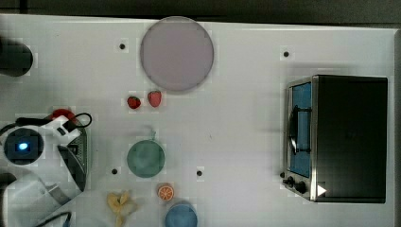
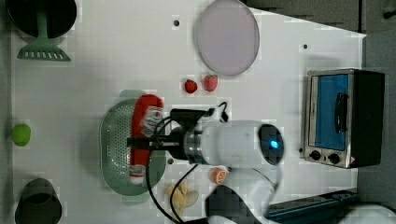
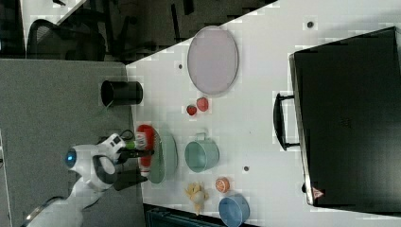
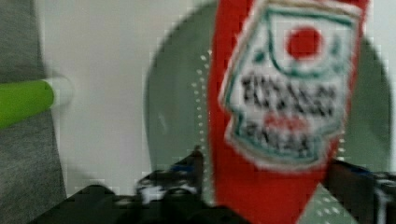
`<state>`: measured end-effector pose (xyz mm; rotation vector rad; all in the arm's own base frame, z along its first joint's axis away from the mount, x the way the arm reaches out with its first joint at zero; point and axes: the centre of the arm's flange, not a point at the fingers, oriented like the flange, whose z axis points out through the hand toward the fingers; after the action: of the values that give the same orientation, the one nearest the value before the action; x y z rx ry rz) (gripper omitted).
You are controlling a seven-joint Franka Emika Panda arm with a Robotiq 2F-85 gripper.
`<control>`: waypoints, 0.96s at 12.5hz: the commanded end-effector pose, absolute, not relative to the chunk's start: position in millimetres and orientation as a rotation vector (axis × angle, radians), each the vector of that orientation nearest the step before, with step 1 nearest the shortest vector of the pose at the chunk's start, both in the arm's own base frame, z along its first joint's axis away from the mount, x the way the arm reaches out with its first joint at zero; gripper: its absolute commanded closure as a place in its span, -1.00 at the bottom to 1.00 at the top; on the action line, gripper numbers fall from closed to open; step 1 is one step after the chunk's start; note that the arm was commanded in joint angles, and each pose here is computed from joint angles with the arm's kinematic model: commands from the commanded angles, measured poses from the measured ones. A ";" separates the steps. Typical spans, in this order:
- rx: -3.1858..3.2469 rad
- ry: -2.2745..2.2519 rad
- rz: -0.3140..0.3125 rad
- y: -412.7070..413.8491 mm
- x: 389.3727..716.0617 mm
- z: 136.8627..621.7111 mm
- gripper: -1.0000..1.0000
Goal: Pick Ketchup from the table and place it in strainer.
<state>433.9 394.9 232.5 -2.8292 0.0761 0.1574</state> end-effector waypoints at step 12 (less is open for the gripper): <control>-3.054 0.612 0.150 289.3 467.0 492.1 -1.00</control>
<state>443.9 326.6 515.1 -3.0547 0.4162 0.0461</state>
